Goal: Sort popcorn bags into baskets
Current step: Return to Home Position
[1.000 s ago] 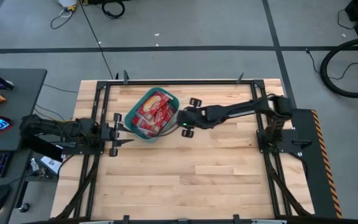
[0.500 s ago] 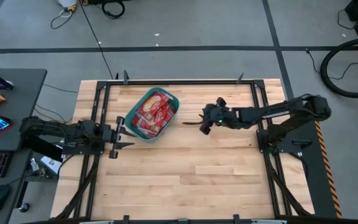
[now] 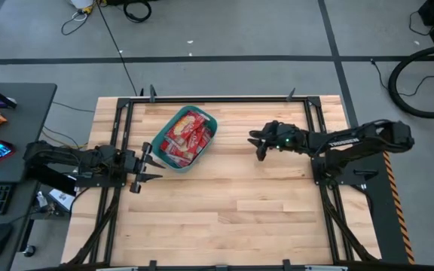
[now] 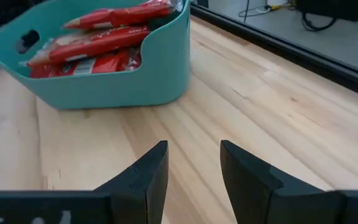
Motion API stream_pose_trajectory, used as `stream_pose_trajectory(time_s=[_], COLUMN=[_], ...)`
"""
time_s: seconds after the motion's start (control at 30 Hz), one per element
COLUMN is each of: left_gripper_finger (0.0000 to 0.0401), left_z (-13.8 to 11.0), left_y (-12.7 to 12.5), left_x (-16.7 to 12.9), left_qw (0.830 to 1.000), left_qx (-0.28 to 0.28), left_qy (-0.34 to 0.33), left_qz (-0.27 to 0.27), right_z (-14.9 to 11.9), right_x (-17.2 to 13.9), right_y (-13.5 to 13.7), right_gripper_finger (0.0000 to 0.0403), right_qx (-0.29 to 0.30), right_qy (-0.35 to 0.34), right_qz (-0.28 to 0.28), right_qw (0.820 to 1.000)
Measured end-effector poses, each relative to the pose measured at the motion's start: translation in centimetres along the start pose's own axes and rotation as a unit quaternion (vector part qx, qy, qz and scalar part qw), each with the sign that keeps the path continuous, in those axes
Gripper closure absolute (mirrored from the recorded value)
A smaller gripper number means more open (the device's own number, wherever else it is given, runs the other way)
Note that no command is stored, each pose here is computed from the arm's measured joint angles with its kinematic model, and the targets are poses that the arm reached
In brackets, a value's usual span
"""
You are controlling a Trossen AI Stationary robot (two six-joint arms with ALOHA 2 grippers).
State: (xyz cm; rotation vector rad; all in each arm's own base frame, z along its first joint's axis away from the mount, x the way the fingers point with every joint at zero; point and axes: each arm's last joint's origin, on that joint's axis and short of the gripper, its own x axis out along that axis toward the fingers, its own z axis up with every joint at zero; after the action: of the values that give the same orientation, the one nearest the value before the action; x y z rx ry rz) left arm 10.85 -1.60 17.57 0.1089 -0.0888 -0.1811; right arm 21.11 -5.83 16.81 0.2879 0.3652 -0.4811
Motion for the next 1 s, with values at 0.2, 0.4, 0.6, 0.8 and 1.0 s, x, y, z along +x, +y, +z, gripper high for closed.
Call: stream_pose_trajectory(time_s=[0.2,0.4,0.6,0.8,1.0], left_gripper_finger=[0.0259,0.0259,0.0259,0.0259,0.0259], left_z=[0.0,0.0,0.0,0.0,0.0], left_y=[0.0,0.0,0.0,0.0,0.0], left_x=[0.0,0.0,0.0,0.0,0.0], left_qw=[1.000,1.000,1.000,1.000,1.000], left_qx=[0.001,0.001,0.001,0.001,0.002], left_qy=[0.000,0.001,0.001,0.001,0.001], left_qz=[0.000,0.000,0.000,0.000,0.000], right_z=[-1.4,-3.0,-4.7,-5.3,-4.9], right_x=[-0.4,-1.5,-2.6,-2.9,-3.0], right_y=[-1.9,-3.4,-4.1,-4.2,-4.4], right_gripper_finger=[0.0252,0.0252,0.0252,0.0252,0.0252], right_qx=[0.026,0.059,0.085,0.089,0.087], right_qy=[-0.033,-0.086,-0.100,-0.102,-0.117], right_qz=[0.029,0.037,0.040,0.045,0.042], right_qw=[0.999,0.994,0.991,0.990,0.988])
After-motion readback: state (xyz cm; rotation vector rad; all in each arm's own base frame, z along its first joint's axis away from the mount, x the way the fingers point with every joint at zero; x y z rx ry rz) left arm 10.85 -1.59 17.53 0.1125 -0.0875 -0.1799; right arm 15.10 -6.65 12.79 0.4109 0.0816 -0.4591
